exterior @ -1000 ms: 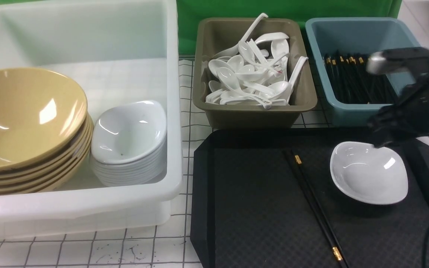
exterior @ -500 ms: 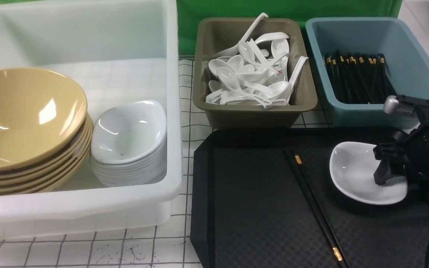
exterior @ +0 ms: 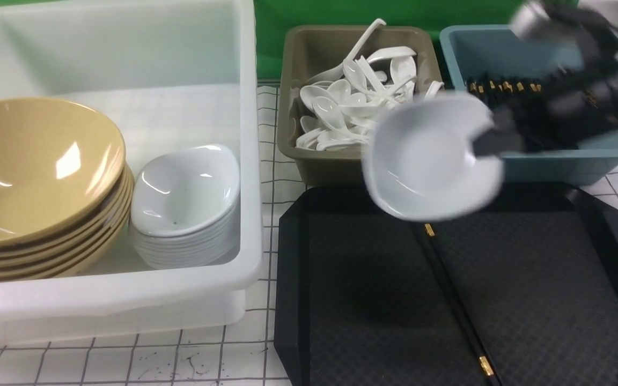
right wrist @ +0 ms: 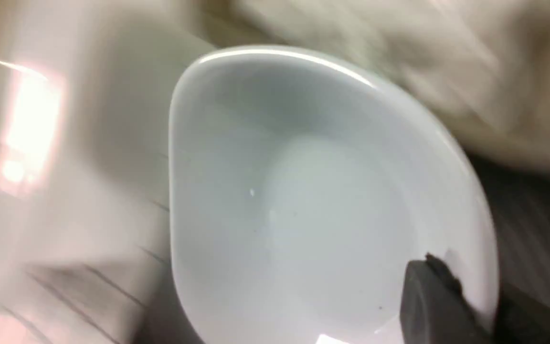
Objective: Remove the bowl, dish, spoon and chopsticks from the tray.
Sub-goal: Use the right arm to put the plate into the large storage box on the left, then use the right arm to grab the chopsticks
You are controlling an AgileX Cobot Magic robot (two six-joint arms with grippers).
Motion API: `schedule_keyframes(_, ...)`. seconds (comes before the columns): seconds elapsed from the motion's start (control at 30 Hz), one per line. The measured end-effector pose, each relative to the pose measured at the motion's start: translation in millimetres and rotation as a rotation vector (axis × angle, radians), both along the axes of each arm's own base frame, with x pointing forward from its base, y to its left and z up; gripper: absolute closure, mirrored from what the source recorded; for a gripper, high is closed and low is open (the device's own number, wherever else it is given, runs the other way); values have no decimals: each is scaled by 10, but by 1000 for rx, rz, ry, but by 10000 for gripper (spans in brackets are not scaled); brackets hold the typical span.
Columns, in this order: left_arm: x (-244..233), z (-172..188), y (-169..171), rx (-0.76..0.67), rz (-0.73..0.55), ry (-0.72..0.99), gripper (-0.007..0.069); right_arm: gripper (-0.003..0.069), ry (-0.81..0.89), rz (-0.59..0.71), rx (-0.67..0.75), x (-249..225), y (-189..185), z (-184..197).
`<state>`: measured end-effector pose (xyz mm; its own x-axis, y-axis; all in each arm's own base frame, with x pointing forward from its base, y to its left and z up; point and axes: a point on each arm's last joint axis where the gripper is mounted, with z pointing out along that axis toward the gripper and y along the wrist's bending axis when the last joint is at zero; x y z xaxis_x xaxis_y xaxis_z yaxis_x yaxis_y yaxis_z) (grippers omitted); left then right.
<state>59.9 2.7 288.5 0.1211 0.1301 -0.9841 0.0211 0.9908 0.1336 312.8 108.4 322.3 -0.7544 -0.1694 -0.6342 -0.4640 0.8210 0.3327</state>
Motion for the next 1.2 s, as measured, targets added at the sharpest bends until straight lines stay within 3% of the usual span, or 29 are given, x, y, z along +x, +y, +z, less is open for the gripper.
schedule_keyframes(0.1, -1, 5, -9, 5, -9, -6, 631, 592, -168, 144, 62, -1, 821, 433)
schedule_keyframes(0.13, -1, 5, -8, 5, -9, -6, 631, 592, -165, 147, 68, -18, 853, 434)
schedule_keyframes(0.23, -1, 6, -9, 7, -9, -7, 631, 592, -184, 171, 14, 150, 1411, 431)
schedule_keyframes(0.47, -53, 24, 0, 3, -11, -38, 631, 573, -86, 166, -120, 544, 1992, 55)
schedule_keyframes(0.57, -83, 28, 17, -3, 2, -51, 631, 515, -34, 184, -139, 597, 2148, -65)
schedule_keyframes(0.7, -94, 19, 45, -8, 29, -45, 631, 396, -10, 199, -158, 595, 2180, -57)
schedule_keyframes(0.87, -102, 17, 56, -18, 38, -44, 631, 249, -48, 239, -250, 492, 2019, 256)
schedule_keyframes(1.07, -104, 16, 59, -33, 39, -43, 631, 220, -188, 111, -454, 349, 1435, 756)
schedule_keyframes(1.2, -104, 16, 59, -35, 39, -43, 631, 220, -72, 35, -544, 201, 888, 601)
